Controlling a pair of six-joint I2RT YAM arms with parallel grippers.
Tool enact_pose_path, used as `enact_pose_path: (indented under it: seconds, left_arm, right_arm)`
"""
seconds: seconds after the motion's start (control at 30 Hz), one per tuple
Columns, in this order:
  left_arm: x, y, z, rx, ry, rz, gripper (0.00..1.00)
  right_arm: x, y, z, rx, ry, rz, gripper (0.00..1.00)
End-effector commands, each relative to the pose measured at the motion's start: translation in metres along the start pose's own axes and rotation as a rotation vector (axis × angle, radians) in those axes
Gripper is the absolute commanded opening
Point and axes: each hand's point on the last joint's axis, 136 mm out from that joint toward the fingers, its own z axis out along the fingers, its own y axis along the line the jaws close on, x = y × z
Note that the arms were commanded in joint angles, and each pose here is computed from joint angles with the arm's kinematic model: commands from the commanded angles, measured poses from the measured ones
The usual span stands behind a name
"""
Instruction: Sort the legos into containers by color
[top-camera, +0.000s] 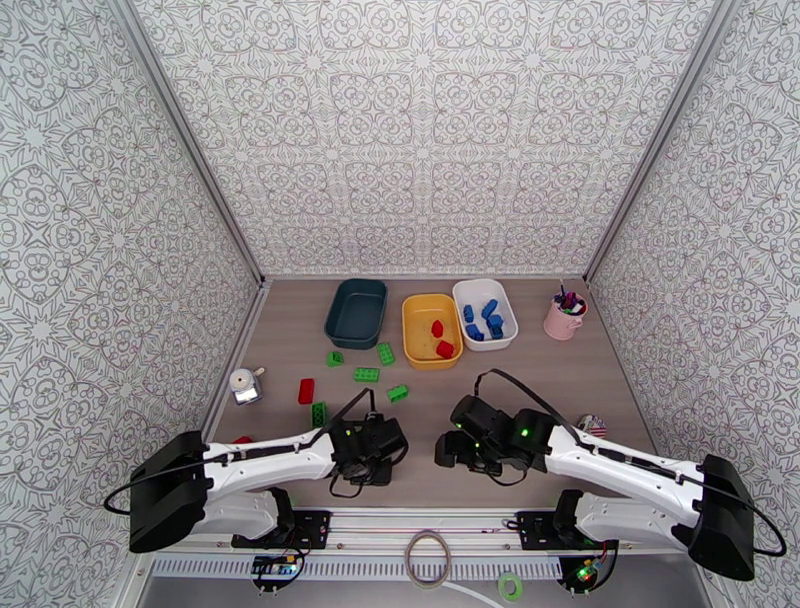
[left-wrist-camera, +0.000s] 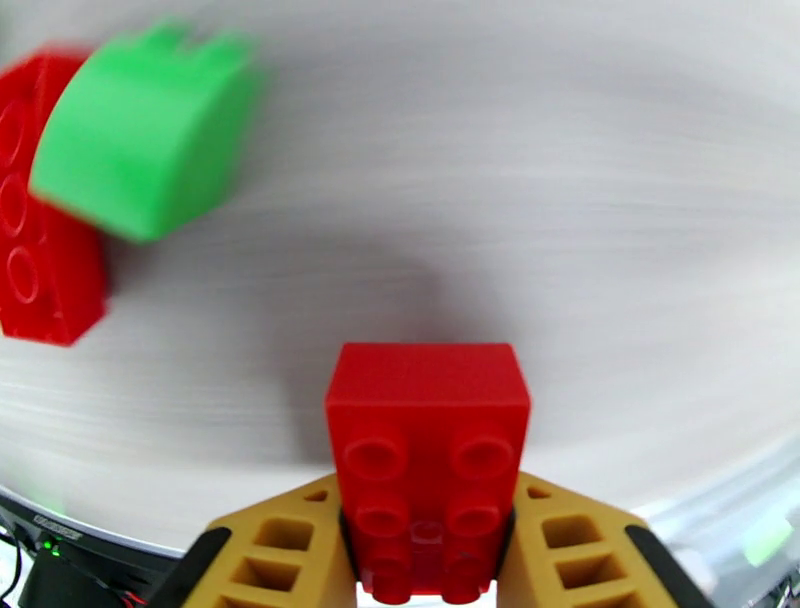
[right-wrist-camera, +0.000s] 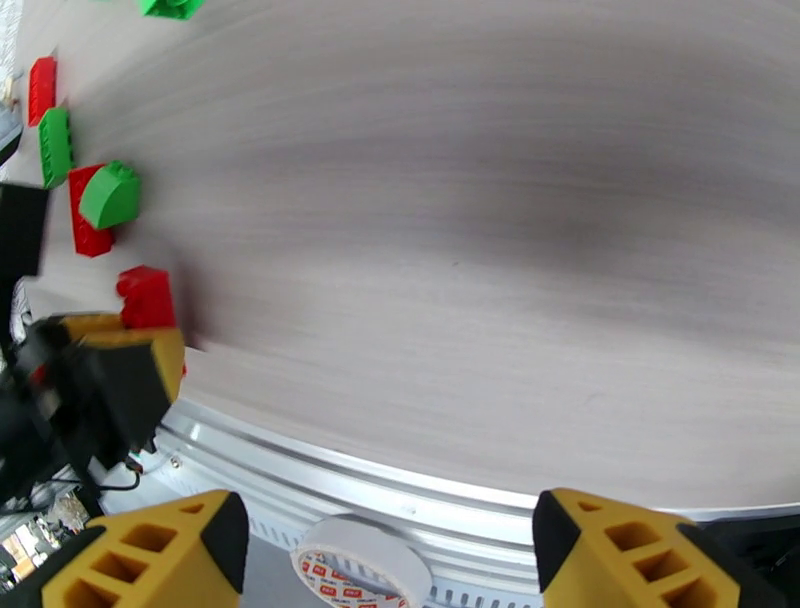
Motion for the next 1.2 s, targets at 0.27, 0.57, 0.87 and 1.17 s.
enact_pose_path:
  seconds: [0.27,0.57,0.87,1.17]
  left_arm:
    - [-0.065,-0.073,-0.046,0.354,-0.078,0.006,0.29]
    - [-0.146,-0.080,-0.069,0.525,-0.130,-0.070,0.29]
    - [-0.236,-0.083,-0.075,0.530,-0.174,-0.085,0.29]
    - [-0.310,-0.087,-0.053,0.457,-0.174,-0.087,0.30]
  right_arm:
    - [-0.033,0.030,-0.002,-0.245,0.012,0.117,0.79]
    - [-0.086,0.057,-0.022,-0.461,-0.027,0.201,0.79]
    - [-0.143,0.071,-0.043,-0.491,-0.078,0.213,0.79]
    - [-0.186,0.066,-0.064,-0.392,-0.137,0.177,0.81]
